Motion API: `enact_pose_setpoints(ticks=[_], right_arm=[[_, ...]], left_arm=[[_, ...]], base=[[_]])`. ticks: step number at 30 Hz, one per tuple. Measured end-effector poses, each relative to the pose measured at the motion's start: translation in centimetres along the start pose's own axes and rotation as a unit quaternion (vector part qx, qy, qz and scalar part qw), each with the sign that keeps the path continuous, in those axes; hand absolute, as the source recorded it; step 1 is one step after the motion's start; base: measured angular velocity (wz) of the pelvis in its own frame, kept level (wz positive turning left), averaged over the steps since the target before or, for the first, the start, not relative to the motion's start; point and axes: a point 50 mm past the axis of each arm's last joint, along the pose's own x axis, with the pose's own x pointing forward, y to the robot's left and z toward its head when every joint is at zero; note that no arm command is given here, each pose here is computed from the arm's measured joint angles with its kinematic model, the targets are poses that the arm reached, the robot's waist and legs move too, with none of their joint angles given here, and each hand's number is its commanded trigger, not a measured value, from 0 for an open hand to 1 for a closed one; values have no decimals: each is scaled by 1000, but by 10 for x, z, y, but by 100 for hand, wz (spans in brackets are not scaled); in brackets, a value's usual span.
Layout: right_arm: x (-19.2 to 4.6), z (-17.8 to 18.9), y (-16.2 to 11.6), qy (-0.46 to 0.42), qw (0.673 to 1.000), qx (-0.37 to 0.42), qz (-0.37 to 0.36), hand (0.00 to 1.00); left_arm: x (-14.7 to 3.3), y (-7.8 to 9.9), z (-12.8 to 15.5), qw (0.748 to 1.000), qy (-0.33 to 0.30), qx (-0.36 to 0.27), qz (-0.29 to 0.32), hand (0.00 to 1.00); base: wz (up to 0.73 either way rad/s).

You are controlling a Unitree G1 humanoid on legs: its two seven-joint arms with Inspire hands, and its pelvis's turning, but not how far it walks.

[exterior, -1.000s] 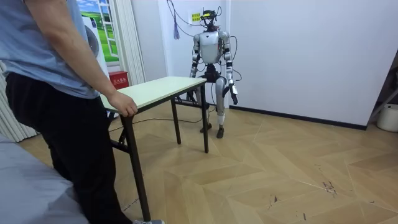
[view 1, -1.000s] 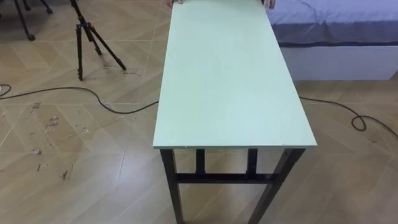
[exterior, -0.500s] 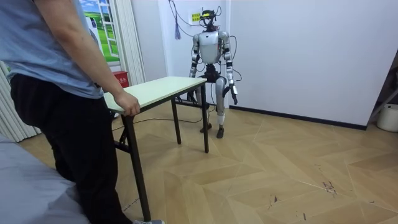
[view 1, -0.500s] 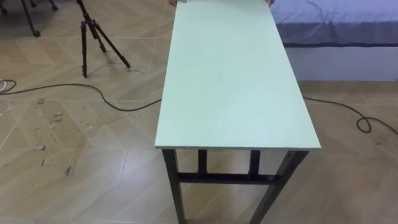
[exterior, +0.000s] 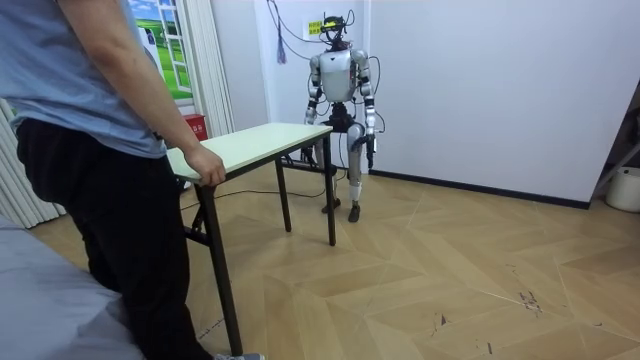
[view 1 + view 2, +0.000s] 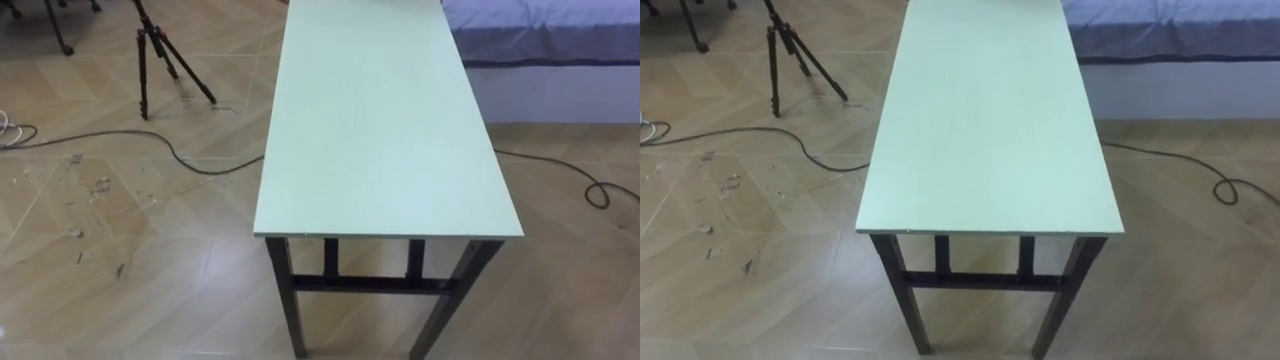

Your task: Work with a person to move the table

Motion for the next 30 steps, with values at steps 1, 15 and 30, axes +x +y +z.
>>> enact_pose_setpoints(ticks=[1,15,30], right_arm=[[1,7,5,-18,1000,10,18,0],[-17,51,86,-151,950,66,264,0],[-28,60,130,-149,905,138,375,0]], left_arm=[[0,-5,4,1000,-9,-14,-18,0],[-26,-83,36,946,-93,-118,-287,0],[-62,-142,62,887,-122,-90,-437,0]], base=[[0],[0],[-1]])
